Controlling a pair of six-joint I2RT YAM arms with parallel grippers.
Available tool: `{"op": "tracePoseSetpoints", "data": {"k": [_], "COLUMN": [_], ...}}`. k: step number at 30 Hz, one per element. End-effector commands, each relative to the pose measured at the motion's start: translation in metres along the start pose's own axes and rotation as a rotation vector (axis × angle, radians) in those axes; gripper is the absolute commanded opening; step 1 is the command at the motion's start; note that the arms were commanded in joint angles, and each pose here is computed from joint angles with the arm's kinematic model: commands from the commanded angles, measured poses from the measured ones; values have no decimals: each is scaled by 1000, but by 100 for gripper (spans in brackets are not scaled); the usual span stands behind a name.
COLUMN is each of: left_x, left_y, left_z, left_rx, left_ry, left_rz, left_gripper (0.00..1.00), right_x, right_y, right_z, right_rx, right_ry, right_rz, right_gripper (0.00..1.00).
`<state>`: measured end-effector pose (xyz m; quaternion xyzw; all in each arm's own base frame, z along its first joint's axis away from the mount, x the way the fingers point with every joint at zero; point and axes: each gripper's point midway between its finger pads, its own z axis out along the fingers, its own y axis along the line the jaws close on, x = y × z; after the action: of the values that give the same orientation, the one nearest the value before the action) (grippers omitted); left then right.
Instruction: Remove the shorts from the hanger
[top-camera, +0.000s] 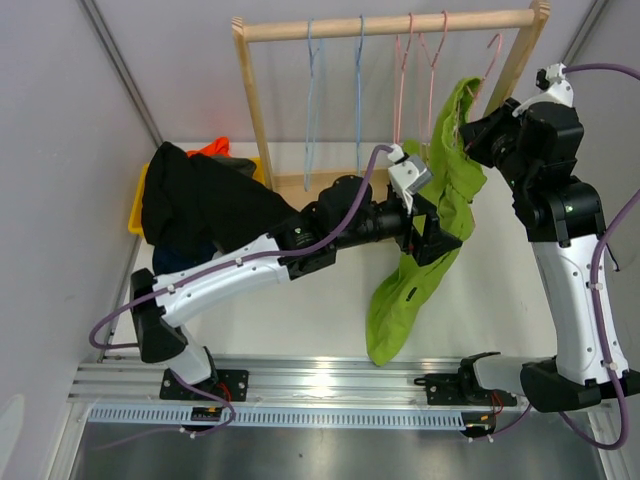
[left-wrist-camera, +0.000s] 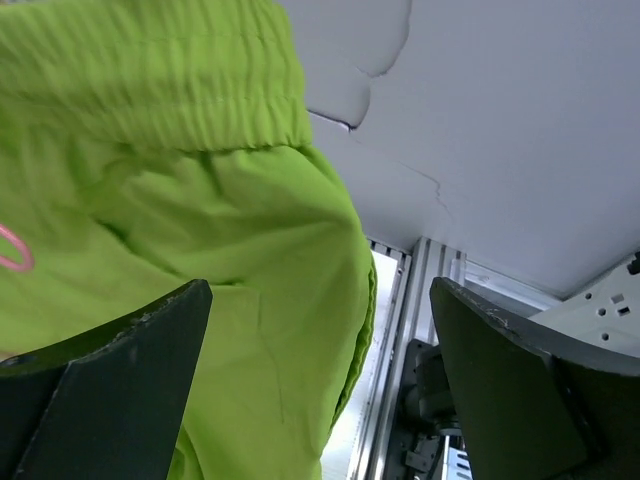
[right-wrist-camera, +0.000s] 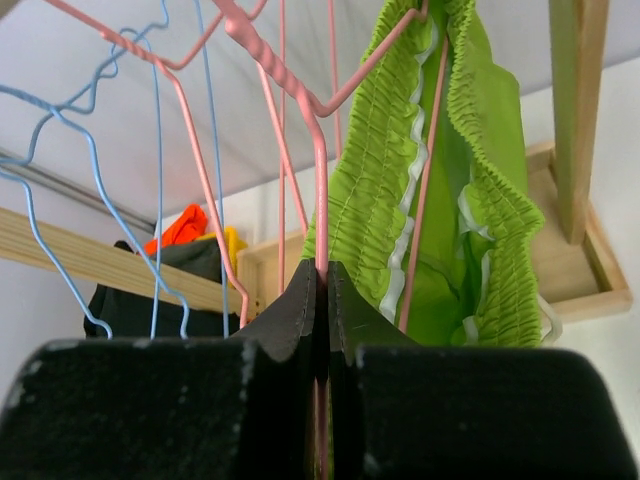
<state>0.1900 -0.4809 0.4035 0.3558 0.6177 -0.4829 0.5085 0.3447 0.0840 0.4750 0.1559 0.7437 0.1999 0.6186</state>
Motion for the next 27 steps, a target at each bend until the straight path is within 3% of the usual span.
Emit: {"op": "tracePoseSetpoints", "data": {"k": [1,10,11,12,13,21,22,24,25,27], "left_x": [0,54,58,60,62,80,102,103,134,142], "left_y": [-18,-13,-12,-9,-7,-29,-38,-51,-63,-76], "left_z": [13,26,28,30,30,18,13,2,-7,-17], "left_rx": [61,16,8,-3,-22,-44,-50,-58,-44,-38], "left_ry": [-15,84,90,95,103,132,171,161,218,214], "left_rz": [11,-24,-26,-28,-29,1,12,24,33,29], "left_gripper": [95,51,27,18,1,0,0,0,0,0], "right_x": [-33,-46,-46,-47,-47,-46,-46,-48,-48,-52], "right_y": [25,35,36,36,35,31,31,29,28,26], "right_z": [-16,-21,-23,-23,-22,-17,-17,-16,-15,-15], "right_rx": [-100,-122,-128,-128,-126,-108,-105,-101,-96,-90], "right_ry": [-109,-131,-131,-134,-134,-136,-136,-142,-143,-152], "right_rz": [43,49,52,52,55,42,40,33,32,29], "right_gripper": [0,0,0,0,0,0,0,0,0,0]}}
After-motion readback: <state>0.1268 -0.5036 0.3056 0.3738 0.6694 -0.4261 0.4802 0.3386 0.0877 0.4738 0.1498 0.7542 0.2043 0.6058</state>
